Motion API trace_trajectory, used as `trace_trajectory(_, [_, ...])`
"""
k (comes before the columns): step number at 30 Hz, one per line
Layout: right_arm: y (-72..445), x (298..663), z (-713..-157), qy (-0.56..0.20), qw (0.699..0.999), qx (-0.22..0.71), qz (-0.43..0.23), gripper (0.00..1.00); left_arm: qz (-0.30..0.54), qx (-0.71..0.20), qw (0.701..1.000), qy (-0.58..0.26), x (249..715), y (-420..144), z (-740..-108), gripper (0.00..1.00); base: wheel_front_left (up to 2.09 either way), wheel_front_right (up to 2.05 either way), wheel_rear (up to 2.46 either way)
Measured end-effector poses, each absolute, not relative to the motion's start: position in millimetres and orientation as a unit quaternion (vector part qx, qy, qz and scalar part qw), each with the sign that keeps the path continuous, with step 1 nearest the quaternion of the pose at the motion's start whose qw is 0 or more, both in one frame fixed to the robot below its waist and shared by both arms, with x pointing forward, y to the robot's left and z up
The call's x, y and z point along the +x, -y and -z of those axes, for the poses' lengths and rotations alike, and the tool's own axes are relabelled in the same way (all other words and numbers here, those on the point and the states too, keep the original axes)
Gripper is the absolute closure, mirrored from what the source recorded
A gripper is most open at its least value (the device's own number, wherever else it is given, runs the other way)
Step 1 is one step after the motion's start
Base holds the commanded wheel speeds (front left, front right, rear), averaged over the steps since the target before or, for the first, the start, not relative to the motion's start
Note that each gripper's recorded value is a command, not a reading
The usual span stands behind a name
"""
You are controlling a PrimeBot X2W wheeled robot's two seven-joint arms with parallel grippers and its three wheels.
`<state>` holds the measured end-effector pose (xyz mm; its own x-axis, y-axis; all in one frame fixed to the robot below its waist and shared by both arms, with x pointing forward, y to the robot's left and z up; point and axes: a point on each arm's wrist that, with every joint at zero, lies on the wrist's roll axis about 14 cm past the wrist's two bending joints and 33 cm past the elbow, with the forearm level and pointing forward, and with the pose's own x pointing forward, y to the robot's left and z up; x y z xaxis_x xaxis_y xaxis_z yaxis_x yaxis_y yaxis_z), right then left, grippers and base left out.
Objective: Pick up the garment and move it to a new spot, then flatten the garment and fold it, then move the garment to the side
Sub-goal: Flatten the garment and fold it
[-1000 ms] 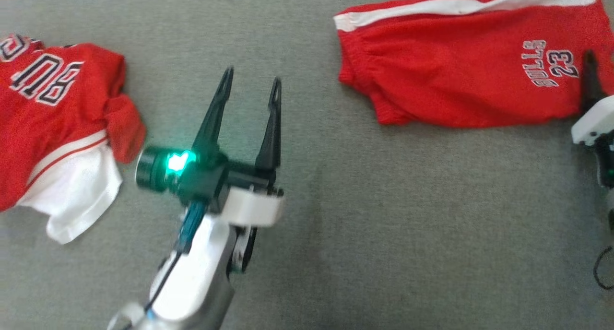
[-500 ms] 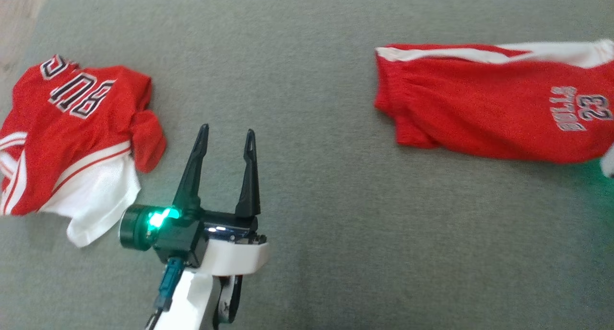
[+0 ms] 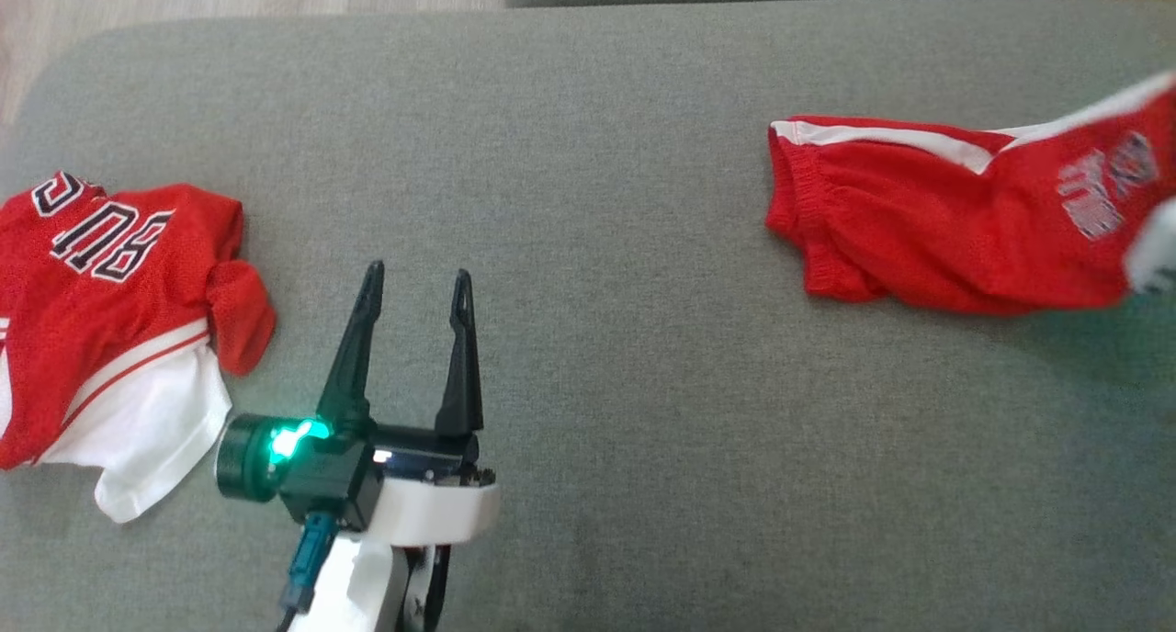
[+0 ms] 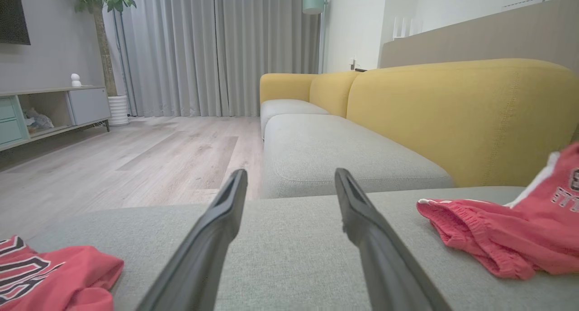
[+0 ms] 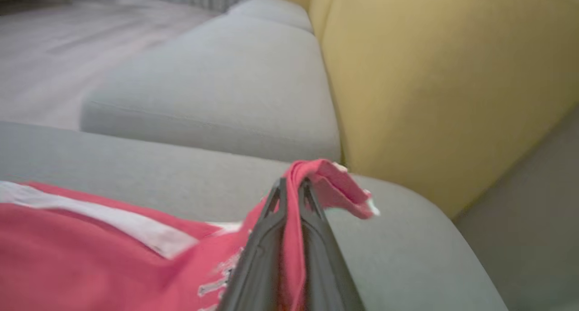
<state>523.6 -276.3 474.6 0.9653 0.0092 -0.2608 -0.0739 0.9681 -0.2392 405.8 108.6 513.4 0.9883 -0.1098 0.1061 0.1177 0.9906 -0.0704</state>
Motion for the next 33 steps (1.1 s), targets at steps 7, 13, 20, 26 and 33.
trace_trajectory(7, [159.1, 527.7, -496.1, -0.080, 0.974, -0.142, -0.158, 1.00, 0.059, -0.039, 0.996, 0.052, 394.3, -109.6, -515.7, 0.00, 0.00, 0.00, 0.00])
trace_trajectory(13, [82.0, 478.7, -442.6, -0.144, 0.948, -0.120, -0.259, 0.00, 0.048, -0.039, 0.997, 0.050, 386.1, -117.0, -515.2, 0.00, 0.00, 0.00, 0.00])
trace_trajectory(20, [91.2, 451.4, -449.2, -0.090, 0.965, -0.056, -0.239, 0.00, 0.035, -0.046, 0.997, 0.052, 372.2, -122.2, -518.1, 0.00, 0.00, 0.00, 0.00])
trace_trajectory(26, [108.6, 412.8, -488.1, -0.011, 0.982, 0.001, -0.188, 0.00, -0.002, -0.055, 0.997, 0.054, 342.2, -137.0, -519.4, 0.00, 0.00, 0.00, 0.00])
trace_trajectory(33, [127.5, 339.5, -476.4, -0.014, 0.990, 0.028, -0.139, 0.00, -0.012, -0.051, 0.997, 0.049, 312.2, -143.2, -514.5, 0.00, 0.00, 0.00, 0.00])
